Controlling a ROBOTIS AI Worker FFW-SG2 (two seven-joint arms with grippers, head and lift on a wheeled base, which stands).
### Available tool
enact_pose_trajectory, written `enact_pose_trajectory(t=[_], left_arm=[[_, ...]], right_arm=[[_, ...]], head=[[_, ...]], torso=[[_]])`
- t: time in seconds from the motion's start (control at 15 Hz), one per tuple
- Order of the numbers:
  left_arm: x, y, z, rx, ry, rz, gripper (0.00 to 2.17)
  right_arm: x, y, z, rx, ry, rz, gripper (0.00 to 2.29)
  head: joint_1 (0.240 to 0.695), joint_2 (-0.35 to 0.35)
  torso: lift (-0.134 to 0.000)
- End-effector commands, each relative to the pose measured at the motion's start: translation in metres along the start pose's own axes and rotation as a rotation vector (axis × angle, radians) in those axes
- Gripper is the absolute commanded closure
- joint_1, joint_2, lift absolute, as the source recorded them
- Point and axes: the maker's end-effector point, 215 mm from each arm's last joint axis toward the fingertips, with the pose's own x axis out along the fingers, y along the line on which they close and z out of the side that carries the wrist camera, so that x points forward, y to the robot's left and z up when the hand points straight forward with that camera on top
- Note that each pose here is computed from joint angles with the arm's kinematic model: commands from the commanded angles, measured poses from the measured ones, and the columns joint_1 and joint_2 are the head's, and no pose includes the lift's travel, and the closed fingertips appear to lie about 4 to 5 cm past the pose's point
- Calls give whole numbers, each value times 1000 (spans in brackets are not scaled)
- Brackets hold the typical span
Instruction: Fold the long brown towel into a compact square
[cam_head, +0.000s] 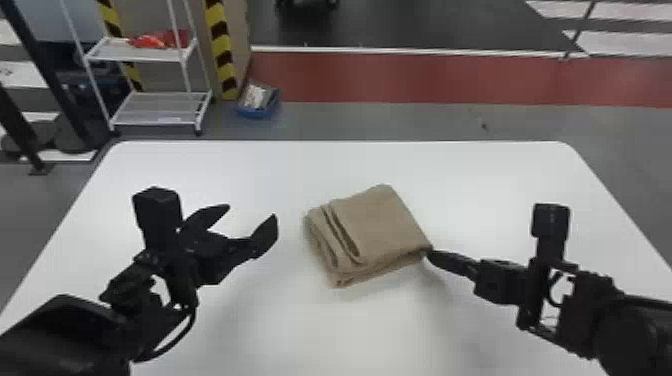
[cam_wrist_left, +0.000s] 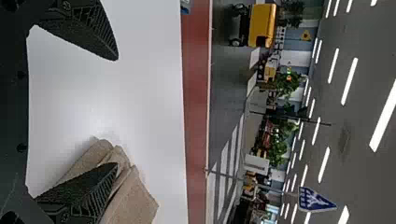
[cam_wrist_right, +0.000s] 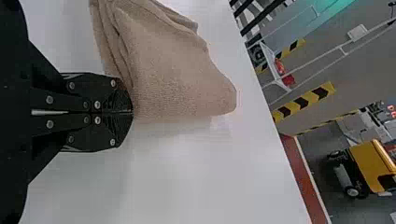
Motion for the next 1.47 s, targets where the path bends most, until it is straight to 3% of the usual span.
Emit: enact_pose_trajectory(t=[0.0,0.2,0.33,0.47,0.73,0.93,1.0,1.13,1.2,1.33,1.4], left_arm=[[-1,-4,-3,-6,-1,-9,87],[-6,-11,-5,-8,-19,-21,87],[-9,-11,-8,-11,-16,-22,87],[-10,-13,-10,-13,-12,-25,87],[-5,-20,-8,-21,-27,-22,87],[18,-35,-9,-4,-35,-48,161],[23,-43,-8,-1,-36,-71,343],[37,-59,-9,27,-24,-89,1504],[47,-61,-11,47,-15,-80,1899],[66,-64,-27,83,17,-87,1973],[70,-67,-17,100,-43,-102,1973]], right_arm=[[23,-3,30,-11,2,6,2074],[53,12,56,-35,12,23,2074],[67,14,67,-9,12,35,2074],[61,16,46,15,28,56,2071],[-27,-10,25,104,-96,101,2071],[-110,-49,28,181,-244,111,2071],[-131,-59,23,195,-266,100,2071],[-169,-71,12,227,-304,109,2071],[-182,-72,8,244,-323,119,2071],[-195,-71,5,264,-353,136,2071],[-200,-69,5,269,-363,149,2071]], head=[[695,-33],[695,-28],[695,-19],[695,-7],[695,-7],[695,-75],[695,-108],[695,-205],[695,-229],[695,-277],[695,-295]], torso=[[-120],[-120],[-120],[-120],[-120],[-120],[-120],[-120],[-120],[-120],[-120]])
